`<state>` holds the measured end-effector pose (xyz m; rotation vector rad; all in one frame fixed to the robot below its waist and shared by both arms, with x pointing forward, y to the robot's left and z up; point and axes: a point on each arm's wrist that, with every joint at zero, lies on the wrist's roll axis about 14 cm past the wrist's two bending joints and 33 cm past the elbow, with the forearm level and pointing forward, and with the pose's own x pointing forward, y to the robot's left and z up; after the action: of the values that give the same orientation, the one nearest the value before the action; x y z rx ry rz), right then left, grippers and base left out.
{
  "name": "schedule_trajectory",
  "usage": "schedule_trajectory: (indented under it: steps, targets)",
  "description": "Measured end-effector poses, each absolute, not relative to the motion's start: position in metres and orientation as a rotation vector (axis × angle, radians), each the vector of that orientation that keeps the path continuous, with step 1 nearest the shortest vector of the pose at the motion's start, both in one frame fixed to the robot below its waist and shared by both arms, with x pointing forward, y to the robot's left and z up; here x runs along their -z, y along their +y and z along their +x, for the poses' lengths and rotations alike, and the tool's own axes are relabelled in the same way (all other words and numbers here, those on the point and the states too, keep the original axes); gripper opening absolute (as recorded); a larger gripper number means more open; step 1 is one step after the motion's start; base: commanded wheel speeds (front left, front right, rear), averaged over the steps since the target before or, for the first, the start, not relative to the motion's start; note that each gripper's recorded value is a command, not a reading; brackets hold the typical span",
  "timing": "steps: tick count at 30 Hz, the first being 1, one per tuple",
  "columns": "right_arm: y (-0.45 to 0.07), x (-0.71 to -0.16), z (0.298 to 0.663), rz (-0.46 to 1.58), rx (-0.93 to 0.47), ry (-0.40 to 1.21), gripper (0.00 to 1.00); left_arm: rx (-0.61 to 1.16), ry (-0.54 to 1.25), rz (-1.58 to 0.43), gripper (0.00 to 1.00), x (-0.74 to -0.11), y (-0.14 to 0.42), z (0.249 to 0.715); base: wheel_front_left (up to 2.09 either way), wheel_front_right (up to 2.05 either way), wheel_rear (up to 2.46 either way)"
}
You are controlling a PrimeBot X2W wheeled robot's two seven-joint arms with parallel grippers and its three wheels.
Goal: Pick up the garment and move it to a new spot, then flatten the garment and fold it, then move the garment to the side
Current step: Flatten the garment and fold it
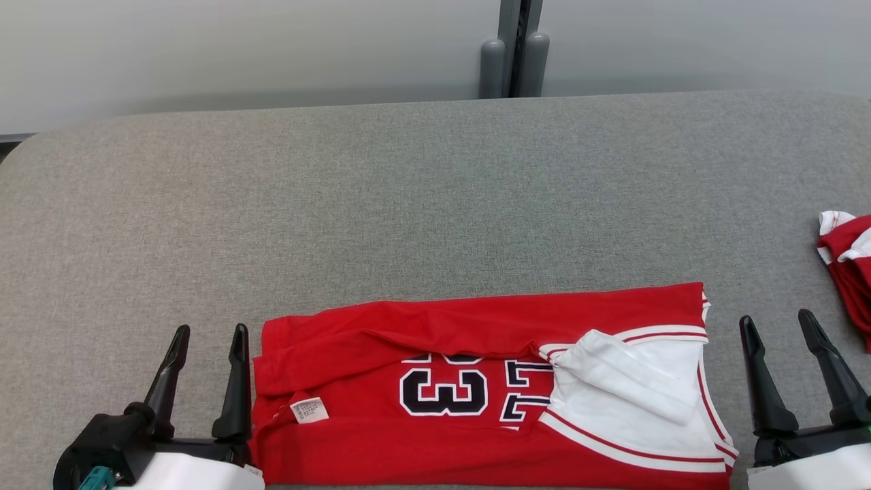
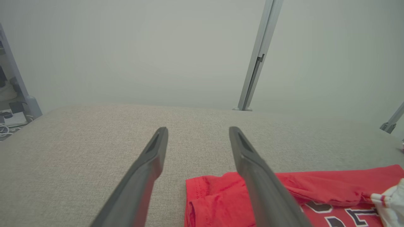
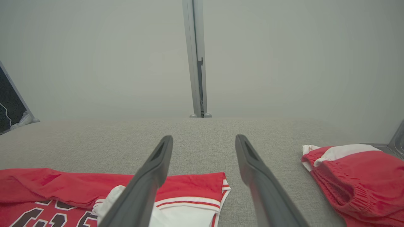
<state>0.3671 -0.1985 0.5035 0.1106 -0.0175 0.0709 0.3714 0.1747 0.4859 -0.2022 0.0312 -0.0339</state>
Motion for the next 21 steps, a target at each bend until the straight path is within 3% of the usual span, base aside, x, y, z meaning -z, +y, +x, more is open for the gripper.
schedule_trajectory:
  steps: [10, 21]
  targets:
    - [-0.203, -0.494, 0.369, 0.094, -0.067, 0.020, 1.00, 0.033, 0.029, -0.188, 1.00, -0.486, 0.177, 0.375, 0.00, 0.00, 0.00]
    - [-0.178, -0.407, 0.358, 0.131, -0.119, 0.289, 1.00, 0.029, 0.042, -0.190, 1.00, -0.481, 0.177, 0.383, 0.00, 0.00, 0.00]
